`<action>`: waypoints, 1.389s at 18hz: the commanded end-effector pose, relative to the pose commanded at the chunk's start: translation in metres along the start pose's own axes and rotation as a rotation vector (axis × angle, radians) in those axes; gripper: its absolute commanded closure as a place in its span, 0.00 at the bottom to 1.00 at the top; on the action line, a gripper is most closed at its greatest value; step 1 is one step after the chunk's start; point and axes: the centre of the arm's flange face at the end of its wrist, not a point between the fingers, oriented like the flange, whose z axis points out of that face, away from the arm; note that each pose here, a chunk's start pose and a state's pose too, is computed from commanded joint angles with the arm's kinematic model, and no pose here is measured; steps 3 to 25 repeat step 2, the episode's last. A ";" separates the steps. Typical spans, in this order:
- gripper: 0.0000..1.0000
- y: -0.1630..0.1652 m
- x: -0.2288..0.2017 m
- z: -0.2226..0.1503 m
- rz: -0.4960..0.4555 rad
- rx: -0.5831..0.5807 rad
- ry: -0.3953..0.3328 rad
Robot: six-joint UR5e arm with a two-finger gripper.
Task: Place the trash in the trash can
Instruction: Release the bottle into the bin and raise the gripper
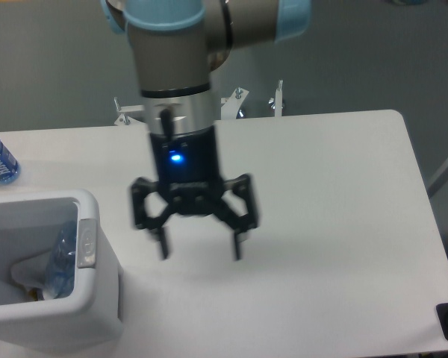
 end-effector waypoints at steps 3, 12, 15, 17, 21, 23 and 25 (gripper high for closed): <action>0.00 0.004 -0.004 0.002 -0.009 -0.018 0.010; 0.00 0.004 -0.004 0.002 -0.009 -0.018 0.010; 0.00 0.004 -0.004 0.002 -0.009 -0.018 0.010; 0.00 0.004 -0.004 0.002 -0.009 -0.018 0.010; 0.00 0.004 -0.004 0.002 -0.009 -0.018 0.010; 0.00 0.004 -0.004 0.002 -0.009 -0.018 0.010; 0.00 0.004 -0.004 0.002 -0.009 -0.018 0.010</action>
